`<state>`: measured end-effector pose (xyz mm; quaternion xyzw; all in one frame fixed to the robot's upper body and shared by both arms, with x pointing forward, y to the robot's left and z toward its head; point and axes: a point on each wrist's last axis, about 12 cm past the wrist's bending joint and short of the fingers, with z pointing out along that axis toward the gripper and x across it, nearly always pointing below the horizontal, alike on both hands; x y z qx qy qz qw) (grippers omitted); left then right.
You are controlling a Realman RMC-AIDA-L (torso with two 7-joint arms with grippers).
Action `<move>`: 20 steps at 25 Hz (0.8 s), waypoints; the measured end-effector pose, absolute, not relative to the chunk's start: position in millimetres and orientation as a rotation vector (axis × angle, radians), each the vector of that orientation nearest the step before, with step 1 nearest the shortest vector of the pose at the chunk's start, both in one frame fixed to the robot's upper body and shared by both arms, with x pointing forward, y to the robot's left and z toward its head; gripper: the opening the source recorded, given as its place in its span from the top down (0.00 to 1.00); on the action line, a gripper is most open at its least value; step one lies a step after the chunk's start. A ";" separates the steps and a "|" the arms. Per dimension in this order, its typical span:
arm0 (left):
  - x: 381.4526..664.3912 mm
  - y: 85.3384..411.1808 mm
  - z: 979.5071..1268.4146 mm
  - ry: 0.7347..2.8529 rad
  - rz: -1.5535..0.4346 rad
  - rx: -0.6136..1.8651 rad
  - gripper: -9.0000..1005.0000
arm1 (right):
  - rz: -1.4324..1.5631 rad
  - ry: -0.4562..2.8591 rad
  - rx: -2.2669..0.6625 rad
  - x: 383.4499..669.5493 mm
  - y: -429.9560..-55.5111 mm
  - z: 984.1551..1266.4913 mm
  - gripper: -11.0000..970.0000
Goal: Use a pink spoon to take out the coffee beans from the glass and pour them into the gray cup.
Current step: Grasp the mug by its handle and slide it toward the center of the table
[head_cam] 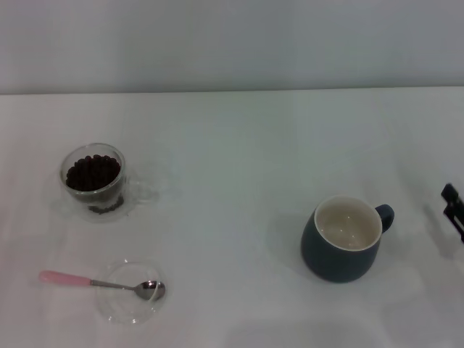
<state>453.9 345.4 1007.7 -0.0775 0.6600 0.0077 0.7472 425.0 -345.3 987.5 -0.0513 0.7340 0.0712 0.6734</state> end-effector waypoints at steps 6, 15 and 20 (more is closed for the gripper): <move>456.0 345.6 1009.0 1.438 0.017 -0.166 0.12 | 0.239 1.681 -0.168 396.2 -337.4 980.8 0.30; 459.2 342.5 1009.9 1.438 0.002 -0.151 0.12 | 0.298 1.760 -0.209 399.0 -329.5 972.3 0.30; 459.2 341.7 1010.3 1.433 -0.001 -0.149 0.12 | 0.310 1.790 -0.254 408.5 -324.3 969.5 0.30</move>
